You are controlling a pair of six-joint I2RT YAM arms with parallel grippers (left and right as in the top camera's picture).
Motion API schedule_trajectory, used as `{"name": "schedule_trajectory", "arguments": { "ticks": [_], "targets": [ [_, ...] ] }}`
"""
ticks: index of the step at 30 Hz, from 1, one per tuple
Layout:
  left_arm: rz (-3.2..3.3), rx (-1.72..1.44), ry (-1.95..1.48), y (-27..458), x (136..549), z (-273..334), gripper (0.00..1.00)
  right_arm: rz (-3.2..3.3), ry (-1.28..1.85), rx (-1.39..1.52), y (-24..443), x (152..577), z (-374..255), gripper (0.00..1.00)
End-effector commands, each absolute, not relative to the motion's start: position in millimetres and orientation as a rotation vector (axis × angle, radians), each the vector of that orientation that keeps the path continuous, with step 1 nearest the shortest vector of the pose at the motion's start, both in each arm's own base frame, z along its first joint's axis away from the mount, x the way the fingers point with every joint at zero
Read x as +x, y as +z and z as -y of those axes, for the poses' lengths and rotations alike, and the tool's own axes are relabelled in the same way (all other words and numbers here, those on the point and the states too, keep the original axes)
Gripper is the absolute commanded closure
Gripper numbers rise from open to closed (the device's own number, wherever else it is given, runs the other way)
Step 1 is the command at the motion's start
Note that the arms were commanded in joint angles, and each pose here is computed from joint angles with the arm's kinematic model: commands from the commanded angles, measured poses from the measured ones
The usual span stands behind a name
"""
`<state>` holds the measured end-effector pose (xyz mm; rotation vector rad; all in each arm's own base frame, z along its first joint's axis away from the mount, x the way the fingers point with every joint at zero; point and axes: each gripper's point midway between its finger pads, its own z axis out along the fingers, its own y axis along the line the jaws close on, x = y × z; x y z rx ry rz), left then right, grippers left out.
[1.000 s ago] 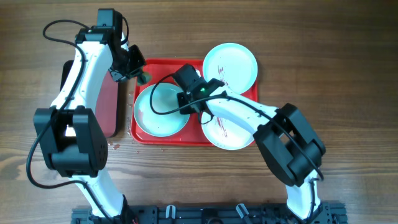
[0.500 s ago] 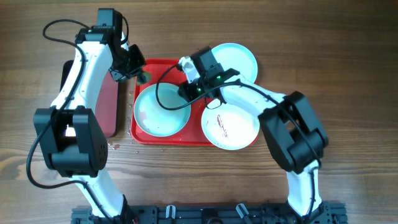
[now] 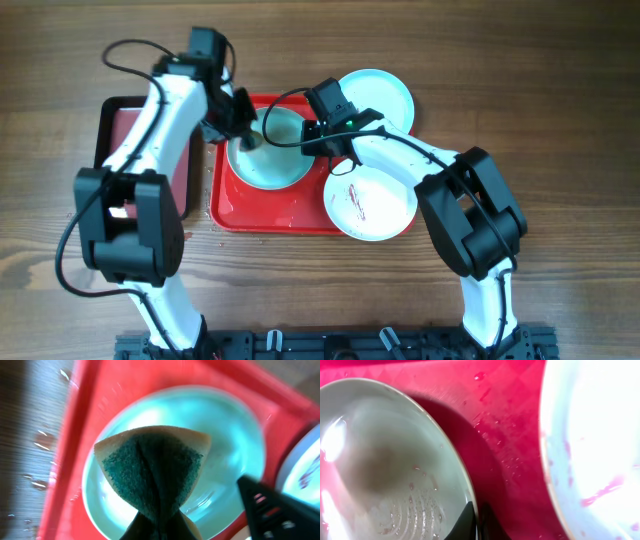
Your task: Clean dirty plates on tray and stack at the side
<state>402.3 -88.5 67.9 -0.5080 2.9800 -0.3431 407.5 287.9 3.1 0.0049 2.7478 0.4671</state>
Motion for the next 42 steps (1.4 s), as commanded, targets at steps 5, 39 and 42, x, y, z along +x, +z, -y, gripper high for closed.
{"name": "schedule_trajectory", "arguments": {
  "ticks": [5, 39, 42],
  "targets": [
    [-2.993, -0.572, -0.106, -1.2, 364.6, 89.6, 0.96, -2.776, 0.301, 0.099, -19.8, 406.3, -260.9, 0.96],
    [-2.727, -0.617, -0.404, 149.3, 413.3, 66.3, 0.96, -2.113, -0.525, -0.166, 223.0, 346.2, -207.9, 0.96],
    [-2.734, -0.581, -0.454, 150.5, 413.4, 63.9, 0.96, -1.984, -0.631, -0.194, 245.3, 340.8, -212.7, 0.96]
  ]
}}
